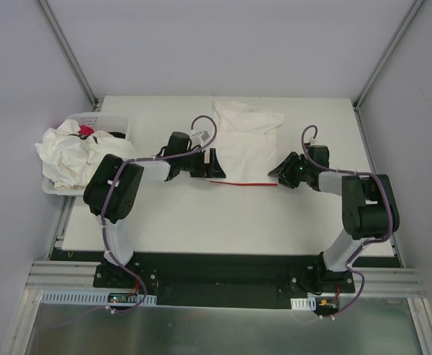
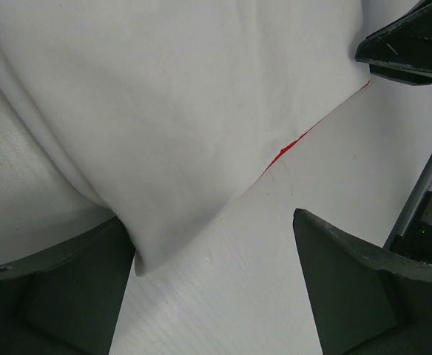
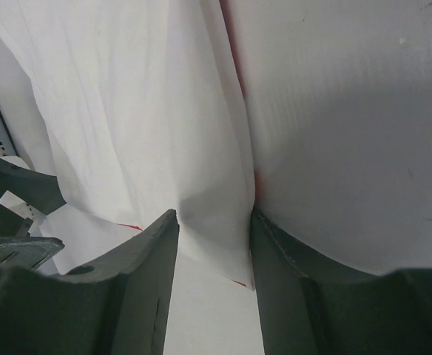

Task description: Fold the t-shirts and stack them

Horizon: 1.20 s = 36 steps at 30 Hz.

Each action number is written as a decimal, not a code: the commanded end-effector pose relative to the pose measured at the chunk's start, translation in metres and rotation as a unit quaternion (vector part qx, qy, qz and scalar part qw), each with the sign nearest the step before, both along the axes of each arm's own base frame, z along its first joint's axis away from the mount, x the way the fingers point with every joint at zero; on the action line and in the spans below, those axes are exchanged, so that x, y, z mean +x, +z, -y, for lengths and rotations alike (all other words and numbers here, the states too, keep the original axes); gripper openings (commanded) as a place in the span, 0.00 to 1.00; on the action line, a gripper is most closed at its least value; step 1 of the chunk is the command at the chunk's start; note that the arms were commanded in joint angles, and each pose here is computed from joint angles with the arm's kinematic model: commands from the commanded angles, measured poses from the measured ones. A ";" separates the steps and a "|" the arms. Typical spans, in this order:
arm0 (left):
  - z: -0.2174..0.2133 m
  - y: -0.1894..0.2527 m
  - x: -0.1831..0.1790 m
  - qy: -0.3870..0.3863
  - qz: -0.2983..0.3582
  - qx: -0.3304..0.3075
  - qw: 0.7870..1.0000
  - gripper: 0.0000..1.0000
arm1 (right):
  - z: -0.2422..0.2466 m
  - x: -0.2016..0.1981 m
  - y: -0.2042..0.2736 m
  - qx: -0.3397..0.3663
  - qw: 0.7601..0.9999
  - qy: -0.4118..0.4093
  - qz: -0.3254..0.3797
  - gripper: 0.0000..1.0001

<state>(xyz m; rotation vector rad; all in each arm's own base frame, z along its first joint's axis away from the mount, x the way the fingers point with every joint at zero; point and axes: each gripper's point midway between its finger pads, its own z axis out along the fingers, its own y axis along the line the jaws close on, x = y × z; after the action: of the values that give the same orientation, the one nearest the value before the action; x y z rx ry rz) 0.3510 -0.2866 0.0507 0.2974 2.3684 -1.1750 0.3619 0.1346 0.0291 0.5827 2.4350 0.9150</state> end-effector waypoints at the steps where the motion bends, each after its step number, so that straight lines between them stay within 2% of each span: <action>1: -0.001 -0.012 -0.005 -0.002 -0.028 -0.003 1.000 0.85 | -0.001 -0.003 -0.013 -0.012 1.000 -0.003 -0.014 0.45; 6: -0.001 -0.012 -0.007 -0.002 -0.031 -0.005 0.999 0.83 | -0.001 -0.001 -0.014 -0.011 1.000 -0.007 -0.013 0.41; 10: 0.000 -0.014 -0.008 -0.006 -0.034 -0.008 0.999 0.74 | -0.004 0.001 -0.014 -0.006 1.000 -0.006 -0.012 0.38; 17: 0.003 -0.019 -0.009 -0.014 -0.045 -0.012 0.999 0.26 | -0.008 0.001 -0.019 -0.002 1.000 -0.003 -0.018 0.33; 21: 0.003 -0.022 -0.009 -0.013 -0.048 -0.011 0.999 0.14 | -0.009 0.000 -0.022 0.000 1.000 -0.001 -0.021 0.24; 23: 0.003 -0.024 -0.009 -0.015 -0.050 -0.011 0.999 0.14 | -0.009 0.000 -0.023 0.000 1.000 -0.002 -0.023 0.13; 24: 0.003 -0.024 -0.010 -0.016 -0.051 -0.010 0.999 0.14 | -0.010 0.000 -0.023 0.002 1.000 -0.001 -0.023 0.05; 25: 0.003 -0.024 -0.010 -0.015 -0.051 -0.010 0.999 0.14 | -0.009 -0.001 -0.023 0.001 1.000 -0.002 -0.023 0.01; 36: -0.004 -0.022 -0.027 -0.002 -0.056 0.002 0.998 0.12 | -0.010 -0.021 -0.023 0.010 1.000 0.001 -0.027 0.01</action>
<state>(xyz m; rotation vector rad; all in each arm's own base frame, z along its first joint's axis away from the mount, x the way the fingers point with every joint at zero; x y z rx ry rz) 0.3424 -0.2864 0.0276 0.2515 2.4350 -1.2275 0.3667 0.1427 0.0180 0.6058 2.4133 0.9504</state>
